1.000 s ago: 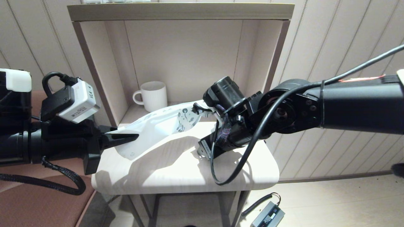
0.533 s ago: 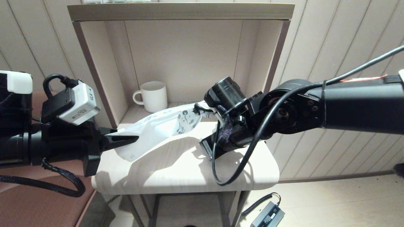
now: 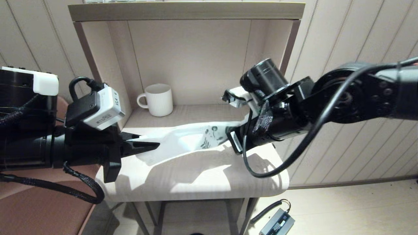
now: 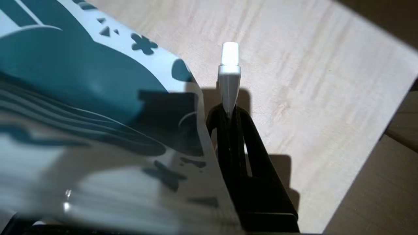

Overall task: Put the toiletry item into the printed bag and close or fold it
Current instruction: Pick up the toothpaste, then place the toothpaste in the storage bag

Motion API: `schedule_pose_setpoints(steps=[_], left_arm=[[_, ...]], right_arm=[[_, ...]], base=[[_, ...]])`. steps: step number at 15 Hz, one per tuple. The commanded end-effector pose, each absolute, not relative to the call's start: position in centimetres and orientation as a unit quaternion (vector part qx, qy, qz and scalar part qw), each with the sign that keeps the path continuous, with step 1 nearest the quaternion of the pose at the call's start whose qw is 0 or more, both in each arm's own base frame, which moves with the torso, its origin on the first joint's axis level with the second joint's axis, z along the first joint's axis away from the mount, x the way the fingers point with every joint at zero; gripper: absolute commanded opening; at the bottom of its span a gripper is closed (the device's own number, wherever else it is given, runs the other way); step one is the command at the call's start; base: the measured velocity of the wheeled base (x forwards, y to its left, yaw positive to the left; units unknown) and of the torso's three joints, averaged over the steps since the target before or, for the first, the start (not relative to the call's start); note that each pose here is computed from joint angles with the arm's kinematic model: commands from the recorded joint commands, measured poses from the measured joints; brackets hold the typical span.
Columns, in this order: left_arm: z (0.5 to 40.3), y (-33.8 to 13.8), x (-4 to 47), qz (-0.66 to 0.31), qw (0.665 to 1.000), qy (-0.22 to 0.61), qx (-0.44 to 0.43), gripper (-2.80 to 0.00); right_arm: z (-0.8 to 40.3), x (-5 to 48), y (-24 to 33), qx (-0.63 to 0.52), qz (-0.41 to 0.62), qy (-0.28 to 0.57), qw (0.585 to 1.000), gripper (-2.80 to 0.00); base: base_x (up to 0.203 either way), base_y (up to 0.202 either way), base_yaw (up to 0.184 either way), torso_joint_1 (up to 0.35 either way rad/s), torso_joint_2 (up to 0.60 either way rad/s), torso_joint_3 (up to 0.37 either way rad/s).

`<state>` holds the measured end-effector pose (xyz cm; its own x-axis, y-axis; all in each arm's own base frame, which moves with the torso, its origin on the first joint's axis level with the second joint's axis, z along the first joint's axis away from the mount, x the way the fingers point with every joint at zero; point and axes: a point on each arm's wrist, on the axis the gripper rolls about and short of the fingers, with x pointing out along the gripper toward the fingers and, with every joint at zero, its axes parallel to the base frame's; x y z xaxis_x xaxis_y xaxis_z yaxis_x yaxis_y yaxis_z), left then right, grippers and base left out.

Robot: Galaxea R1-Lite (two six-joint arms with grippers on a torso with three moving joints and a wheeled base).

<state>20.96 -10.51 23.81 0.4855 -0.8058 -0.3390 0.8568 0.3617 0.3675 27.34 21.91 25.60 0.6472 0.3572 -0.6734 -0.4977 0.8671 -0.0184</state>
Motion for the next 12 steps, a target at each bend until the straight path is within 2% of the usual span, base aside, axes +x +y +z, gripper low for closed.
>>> schedule_pose_setpoints(steps=[1,4,6,12], left_arm=[[23.6,-11.9,21.2,-0.532,0.803,0.039,0.267,-2.80],[21.4,-13.3,22.2,-0.548,0.761,0.025,0.347,-2.80],[20.2,-14.0,22.7,-0.527,0.744,0.026,0.409,-2.80],[19.2,-14.8,24.1,-0.519,0.743,0.024,0.423,-2.80]], right_arm=[[29.8,24.8,19.8,-0.076,0.246,0.291,0.921,-2.80],[33.5,21.4,18.5,-0.063,0.277,0.240,0.928,-2.80],[34.0,20.4,18.8,-0.069,0.296,0.248,0.920,-2.80],[33.0,19.9,18.2,-0.071,0.307,0.270,0.910,-2.80]], base=[[0.000,0.000,0.000,0.000,0.00,0.000],[0.000,0.000,0.000,0.000,0.00,0.000],[0.000,0.000,0.000,0.000,0.00,0.000],[0.000,0.000,0.000,0.000,0.00,0.000]])
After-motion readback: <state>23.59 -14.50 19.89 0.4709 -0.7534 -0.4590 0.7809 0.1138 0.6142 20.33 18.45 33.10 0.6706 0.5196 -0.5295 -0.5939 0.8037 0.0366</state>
